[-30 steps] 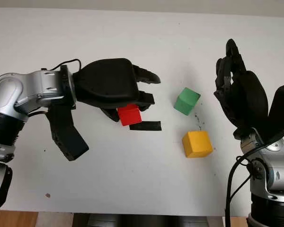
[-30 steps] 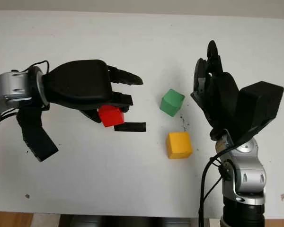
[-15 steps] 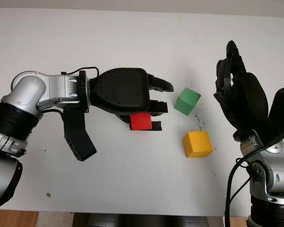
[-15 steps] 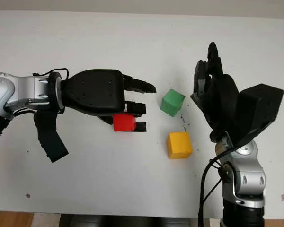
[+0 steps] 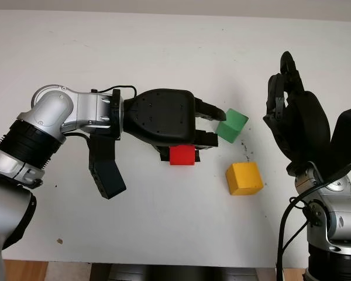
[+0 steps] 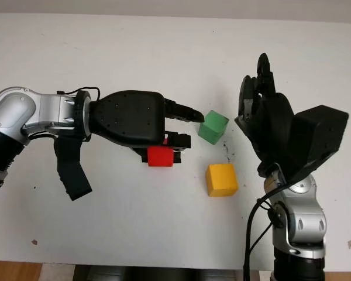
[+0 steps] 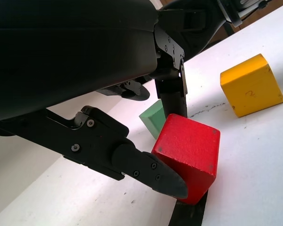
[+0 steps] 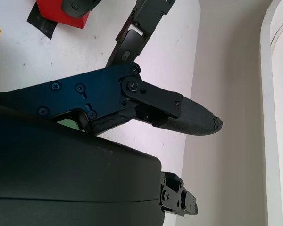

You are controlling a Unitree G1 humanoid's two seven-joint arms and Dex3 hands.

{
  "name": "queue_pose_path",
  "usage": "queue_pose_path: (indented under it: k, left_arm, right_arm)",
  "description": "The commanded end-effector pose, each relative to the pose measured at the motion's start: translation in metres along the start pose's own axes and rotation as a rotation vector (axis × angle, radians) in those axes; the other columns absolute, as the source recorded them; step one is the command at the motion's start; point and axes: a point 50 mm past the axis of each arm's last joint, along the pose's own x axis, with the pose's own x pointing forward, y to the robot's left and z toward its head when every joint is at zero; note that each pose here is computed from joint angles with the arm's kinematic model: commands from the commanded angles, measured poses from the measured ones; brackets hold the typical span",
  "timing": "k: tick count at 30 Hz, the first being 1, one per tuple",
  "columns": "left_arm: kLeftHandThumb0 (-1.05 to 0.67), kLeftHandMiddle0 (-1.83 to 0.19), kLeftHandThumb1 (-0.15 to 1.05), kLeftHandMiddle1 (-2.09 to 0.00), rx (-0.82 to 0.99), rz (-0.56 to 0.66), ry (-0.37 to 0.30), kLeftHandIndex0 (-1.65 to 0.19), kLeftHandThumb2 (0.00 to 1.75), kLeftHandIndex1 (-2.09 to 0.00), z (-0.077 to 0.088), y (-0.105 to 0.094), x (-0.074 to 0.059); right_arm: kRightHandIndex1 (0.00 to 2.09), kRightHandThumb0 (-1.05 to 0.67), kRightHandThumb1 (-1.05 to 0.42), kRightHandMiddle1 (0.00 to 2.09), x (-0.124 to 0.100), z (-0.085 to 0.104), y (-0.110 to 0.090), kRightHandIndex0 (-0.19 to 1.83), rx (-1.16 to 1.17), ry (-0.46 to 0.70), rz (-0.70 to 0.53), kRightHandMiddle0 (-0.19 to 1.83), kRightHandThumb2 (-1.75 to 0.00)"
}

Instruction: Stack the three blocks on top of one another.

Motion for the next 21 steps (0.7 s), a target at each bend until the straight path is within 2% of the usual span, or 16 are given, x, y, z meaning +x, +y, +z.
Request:
queue_pose_path:
  k: [1,6,10,13,21]
  left_arm:
    - [-0.49,-0.41,0.94,0.0,-0.009,-0.005,-0.002,-0.36,0.05,-1.47,0.001,-0.0009,0.0032]
    - [-0.57,-0.3,0.97,0.0,-0.028,-0.044,0.058,-0.33,0.06,-1.08,-0.0002,-0.0034,0.0021]
    - [-0.63,-0.2,1.0,-0.02,-0.03,-0.091,0.091,-0.39,0.05,-0.43,-0.0022,-0.0023,0.0017]
    - [-0.66,-0.17,1.0,-0.02,-0.031,-0.123,0.112,-0.39,0.05,-0.16,-0.0041,-0.0021,0.0019]
    - [-0.65,-0.07,0.94,-0.01,-0.038,-0.17,0.138,-0.25,0.04,-0.04,-0.0083,-0.0026,0.0012]
  right_arm:
    - [0.0,-0.63,-1.05,0.0,-0.0033,0.0016,-0.0003,-0.19,-0.011,-0.013,-0.003,-0.19,-0.75]
    - [0.0,-0.63,-1.05,0.0,-0.0035,0.0012,-0.0003,-0.19,-0.015,-0.011,0.0,-0.19,-0.75]
    - [0.0,-0.64,-1.05,0.0,-0.0026,0.0013,-0.0003,-0.19,-0.018,-0.011,0.011,-0.19,-0.76]
    - [0.0,-0.65,-1.05,0.0,-0.0022,0.0013,0.0,-0.19,-0.016,-0.007,0.011,-0.19,-0.75]
    - [0.0,-0.65,-1.05,0.0,-0.0029,0.0011,-0.0012,-0.19,-0.016,-0.003,0.012,-0.19,-0.74]
